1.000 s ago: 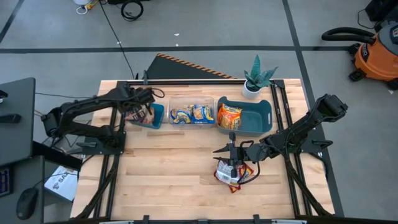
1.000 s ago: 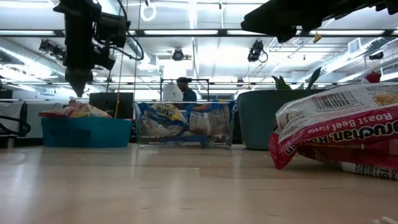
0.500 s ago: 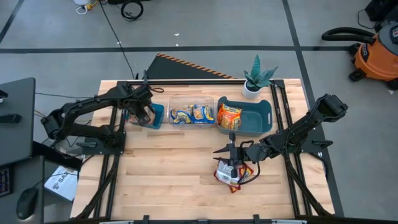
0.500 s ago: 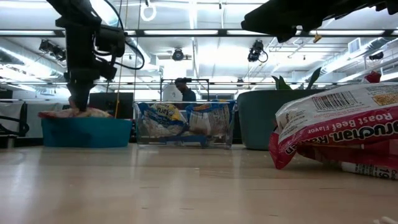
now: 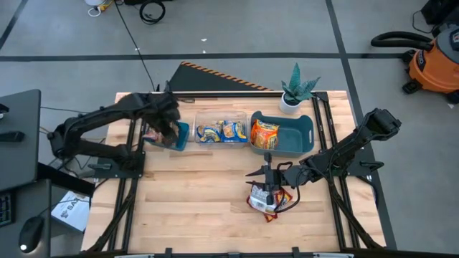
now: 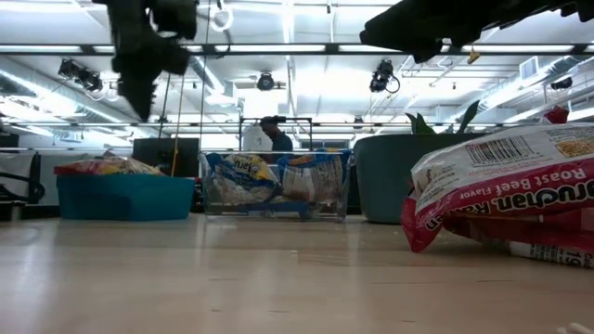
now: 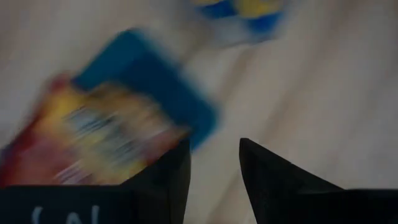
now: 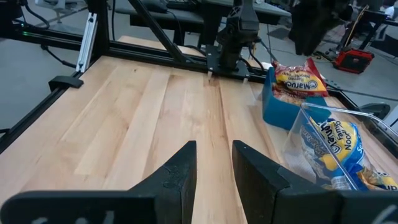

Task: Sort Maruchan noodles
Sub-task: Put the red noodle pack into the left blue bin

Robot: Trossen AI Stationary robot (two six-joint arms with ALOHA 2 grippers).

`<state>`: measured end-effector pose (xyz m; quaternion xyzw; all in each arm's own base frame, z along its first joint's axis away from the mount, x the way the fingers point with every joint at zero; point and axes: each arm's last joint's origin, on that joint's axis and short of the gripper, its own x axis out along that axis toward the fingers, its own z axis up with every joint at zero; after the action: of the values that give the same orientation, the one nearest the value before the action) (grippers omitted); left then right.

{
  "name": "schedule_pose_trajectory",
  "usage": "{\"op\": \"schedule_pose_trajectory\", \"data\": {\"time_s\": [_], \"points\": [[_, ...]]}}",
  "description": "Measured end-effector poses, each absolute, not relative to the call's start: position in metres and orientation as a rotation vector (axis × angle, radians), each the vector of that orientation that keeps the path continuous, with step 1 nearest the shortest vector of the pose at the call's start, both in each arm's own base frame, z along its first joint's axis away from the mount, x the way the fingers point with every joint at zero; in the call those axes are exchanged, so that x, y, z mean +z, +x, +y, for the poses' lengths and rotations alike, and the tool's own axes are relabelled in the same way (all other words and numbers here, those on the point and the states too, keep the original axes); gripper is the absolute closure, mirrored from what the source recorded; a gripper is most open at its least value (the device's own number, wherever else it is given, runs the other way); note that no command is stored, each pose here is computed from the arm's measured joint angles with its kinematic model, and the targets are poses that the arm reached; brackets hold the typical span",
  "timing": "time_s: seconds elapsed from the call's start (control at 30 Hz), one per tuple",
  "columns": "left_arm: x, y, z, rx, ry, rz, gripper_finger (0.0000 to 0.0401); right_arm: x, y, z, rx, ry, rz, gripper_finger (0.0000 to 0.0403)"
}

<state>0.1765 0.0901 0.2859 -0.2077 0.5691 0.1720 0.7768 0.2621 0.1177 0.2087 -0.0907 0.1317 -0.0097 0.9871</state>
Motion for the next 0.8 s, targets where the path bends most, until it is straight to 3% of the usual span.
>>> {"op": "schedule_pose_trajectory", "data": {"time_s": [0.17,0.43,0.8], "points": [[0.276,0.207,0.056,0.182,-0.365,1.109,0.0259,0.207,0.26,0.121,-0.01,-0.17,0.284,0.0294],[0.254,0.231,-0.005,0.041,-0.109,0.936,0.0259,0.211,0.257,0.133,-0.073,-0.096,0.373,0.0294],[0.242,0.23,-0.035,-0.011,-0.004,0.892,0.0259,0.238,0.241,0.137,-0.145,0.248,0.952,0.0294]]}}
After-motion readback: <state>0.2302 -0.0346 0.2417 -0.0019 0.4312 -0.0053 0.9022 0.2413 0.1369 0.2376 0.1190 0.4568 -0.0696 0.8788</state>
